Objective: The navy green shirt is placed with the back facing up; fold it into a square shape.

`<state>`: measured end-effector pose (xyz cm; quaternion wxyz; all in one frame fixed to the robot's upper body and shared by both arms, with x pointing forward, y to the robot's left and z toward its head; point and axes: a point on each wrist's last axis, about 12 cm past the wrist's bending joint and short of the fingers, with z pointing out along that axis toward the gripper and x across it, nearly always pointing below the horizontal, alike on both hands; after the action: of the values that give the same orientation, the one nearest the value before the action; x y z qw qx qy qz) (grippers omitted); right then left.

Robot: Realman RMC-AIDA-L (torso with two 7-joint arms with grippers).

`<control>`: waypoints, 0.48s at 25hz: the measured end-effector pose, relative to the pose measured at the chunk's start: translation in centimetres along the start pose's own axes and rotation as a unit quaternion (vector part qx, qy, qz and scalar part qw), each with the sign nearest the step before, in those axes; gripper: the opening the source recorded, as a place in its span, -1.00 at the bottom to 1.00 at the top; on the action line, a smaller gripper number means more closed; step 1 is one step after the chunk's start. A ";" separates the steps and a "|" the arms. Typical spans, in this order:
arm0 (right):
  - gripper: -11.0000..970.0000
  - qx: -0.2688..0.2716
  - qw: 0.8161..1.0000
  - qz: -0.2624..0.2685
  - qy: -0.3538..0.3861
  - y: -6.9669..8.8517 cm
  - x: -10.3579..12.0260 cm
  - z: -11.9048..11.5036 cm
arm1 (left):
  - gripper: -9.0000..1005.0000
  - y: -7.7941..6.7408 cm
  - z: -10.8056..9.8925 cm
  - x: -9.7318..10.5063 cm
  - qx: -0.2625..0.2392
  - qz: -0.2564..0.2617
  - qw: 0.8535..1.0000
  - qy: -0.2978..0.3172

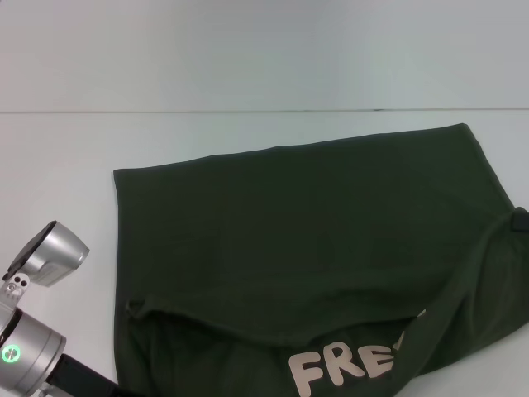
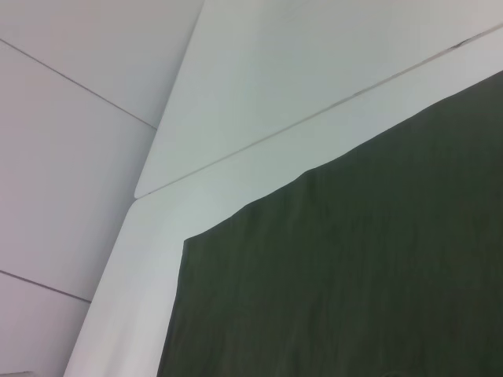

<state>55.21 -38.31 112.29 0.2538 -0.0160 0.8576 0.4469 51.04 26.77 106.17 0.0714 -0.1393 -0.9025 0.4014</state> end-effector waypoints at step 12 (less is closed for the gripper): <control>-0.92 -0.003 1.000 0.000 0.001 0.1 0.0 0.1 | -0.92 -0.2 -0.3 -0.3 0.001 0.006 1.000 0.000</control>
<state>55.25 -38.19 112.30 0.2527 -0.0174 0.8568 0.4492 51.35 26.80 106.55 0.0695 -0.1451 -0.9009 0.4030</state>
